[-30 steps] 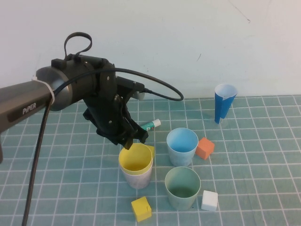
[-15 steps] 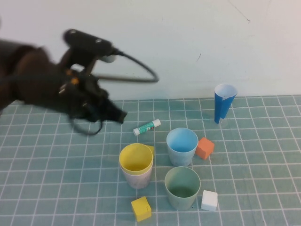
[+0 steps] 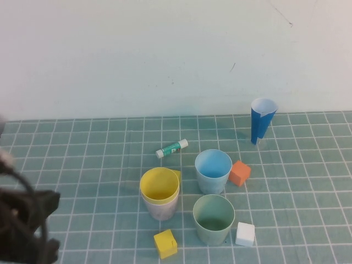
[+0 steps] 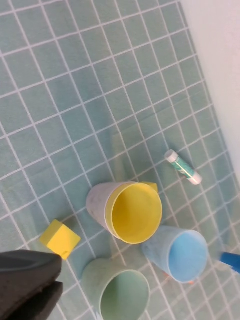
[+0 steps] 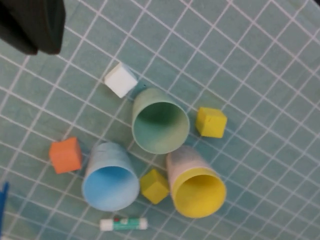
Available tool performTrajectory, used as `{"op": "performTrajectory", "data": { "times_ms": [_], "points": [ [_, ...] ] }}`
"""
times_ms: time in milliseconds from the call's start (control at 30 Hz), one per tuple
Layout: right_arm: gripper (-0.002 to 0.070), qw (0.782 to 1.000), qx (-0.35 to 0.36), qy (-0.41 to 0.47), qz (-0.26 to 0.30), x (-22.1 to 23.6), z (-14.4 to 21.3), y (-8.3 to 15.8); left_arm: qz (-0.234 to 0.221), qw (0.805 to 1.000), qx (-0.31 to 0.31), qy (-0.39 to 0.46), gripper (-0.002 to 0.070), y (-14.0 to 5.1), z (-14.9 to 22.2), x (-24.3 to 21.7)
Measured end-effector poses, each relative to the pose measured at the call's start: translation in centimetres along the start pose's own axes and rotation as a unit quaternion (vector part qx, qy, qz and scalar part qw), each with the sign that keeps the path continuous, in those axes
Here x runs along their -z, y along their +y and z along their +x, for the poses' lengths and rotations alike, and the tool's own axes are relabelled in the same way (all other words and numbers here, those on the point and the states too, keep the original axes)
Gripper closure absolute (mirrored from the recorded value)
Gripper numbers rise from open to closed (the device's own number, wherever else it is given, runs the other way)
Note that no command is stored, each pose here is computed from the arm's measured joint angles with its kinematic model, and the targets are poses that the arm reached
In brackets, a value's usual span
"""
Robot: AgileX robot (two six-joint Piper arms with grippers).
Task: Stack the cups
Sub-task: Pick up the blue cup
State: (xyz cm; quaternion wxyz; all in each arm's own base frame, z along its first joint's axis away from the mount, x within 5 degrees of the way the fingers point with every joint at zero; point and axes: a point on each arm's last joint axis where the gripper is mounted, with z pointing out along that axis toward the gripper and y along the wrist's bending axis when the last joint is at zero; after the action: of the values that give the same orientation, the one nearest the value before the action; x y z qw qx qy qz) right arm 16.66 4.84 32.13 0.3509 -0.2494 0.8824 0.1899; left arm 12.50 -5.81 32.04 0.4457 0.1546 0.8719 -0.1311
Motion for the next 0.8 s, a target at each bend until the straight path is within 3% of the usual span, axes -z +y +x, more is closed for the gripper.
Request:
{"op": "performTrajectory", "data": {
  "times_ms": [167, 367, 567, 800],
  "points": [
    [0.0679, 0.998, 0.038, 0.022, -0.038, -1.8, -3.7, -0.4, 0.002, 1.000, 0.007, -0.022, 0.0673, 0.1, 1.7, 1.3],
    [0.0679, 0.989, 0.093, 0.103, -0.046, -5.8, -7.4, 1.0, -0.007, 1.000, -0.002, -0.017, 0.0673, 0.3, 2.2, 1.1],
    [0.0679, 0.972, 0.158, 0.175, -0.009, -10.5, -11.1, 3.3, -0.020, 1.000, -0.018, -0.008, 0.0673, 0.5, 2.4, 1.1],
    [0.0645, 0.952, 0.147, 0.267, 0.026, -17.5, -13.2, 2.1, -0.024, 0.999, -0.021, -0.001, 0.0673, 0.6, 2.5, 1.1]
  ]
}}
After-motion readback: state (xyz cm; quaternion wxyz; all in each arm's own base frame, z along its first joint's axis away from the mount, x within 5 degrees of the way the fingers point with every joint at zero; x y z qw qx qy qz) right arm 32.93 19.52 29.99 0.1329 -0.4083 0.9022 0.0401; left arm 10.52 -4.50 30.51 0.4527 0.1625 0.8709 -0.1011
